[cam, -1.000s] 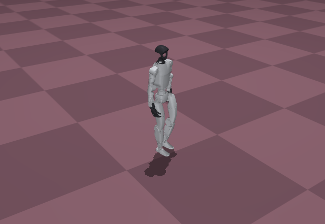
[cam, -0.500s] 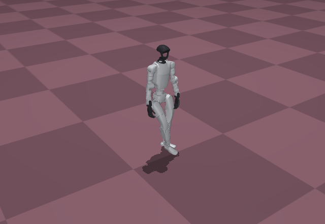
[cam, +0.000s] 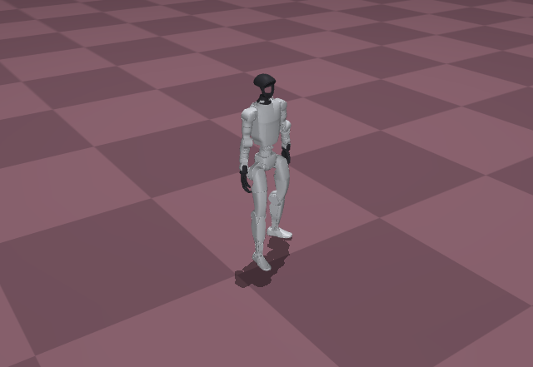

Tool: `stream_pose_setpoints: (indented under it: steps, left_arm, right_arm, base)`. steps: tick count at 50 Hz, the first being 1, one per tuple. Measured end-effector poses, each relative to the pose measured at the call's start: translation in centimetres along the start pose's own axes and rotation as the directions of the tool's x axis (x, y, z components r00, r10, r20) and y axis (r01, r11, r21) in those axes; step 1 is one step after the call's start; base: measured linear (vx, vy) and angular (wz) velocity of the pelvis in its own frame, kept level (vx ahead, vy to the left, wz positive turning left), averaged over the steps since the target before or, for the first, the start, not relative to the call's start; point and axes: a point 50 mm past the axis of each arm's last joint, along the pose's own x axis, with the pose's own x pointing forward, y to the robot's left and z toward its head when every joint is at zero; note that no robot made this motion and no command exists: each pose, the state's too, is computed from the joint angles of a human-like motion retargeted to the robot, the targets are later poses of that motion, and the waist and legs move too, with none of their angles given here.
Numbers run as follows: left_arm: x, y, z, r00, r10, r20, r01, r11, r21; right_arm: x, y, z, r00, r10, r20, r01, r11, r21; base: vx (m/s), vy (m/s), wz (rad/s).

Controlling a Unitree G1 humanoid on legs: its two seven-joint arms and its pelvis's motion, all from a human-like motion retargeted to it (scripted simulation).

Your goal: Kungfu

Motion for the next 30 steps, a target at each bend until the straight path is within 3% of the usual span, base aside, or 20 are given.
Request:
stream_pose_setpoints:
  steps: [7, 12, 20, 30]
  left_arm:
    - [0.4, -3.4, 3.6, 0.983, 0.001, 0.181, 0.039, 0.975, -0.221]
    - [-0.3, -4.5, 8.2, 0.941, -0.028, 0.338, 0.07, 0.991, -0.112]
    - [-1.0, -4.7, 10.5, 0.908, -0.071, 0.413, 0.019, 0.991, 0.131]
    - [-1.1, -3.5, 10.6, 0.916, -0.054, 0.398, -0.015, 0.986, 0.167]
  right_arm:
    - [0.8, -2.0, 2.9, 1.0, 0.01, 0.028, -0.007, 0.995, -0.097]
    - [1.0, -2.9, 3.8, 1.0, -0.004, 0.011, 0.004, 1.0, 0.0]
    - [1.3, -3.9, 5.7, 1.0, 0.017, 0.018, -0.018, 0.999, 0.042]
    - [1.5, -2.0, 6.3, 0.995, 0.059, 0.085, -0.062, 0.998, 0.034]
  base:
    - [-0.2, -0.37, 0.59]
    - [-0.17, -0.21, 0.11]
    - [0.04, 0.04, -0.07]
    - [0.13, 0.29, 0.04]
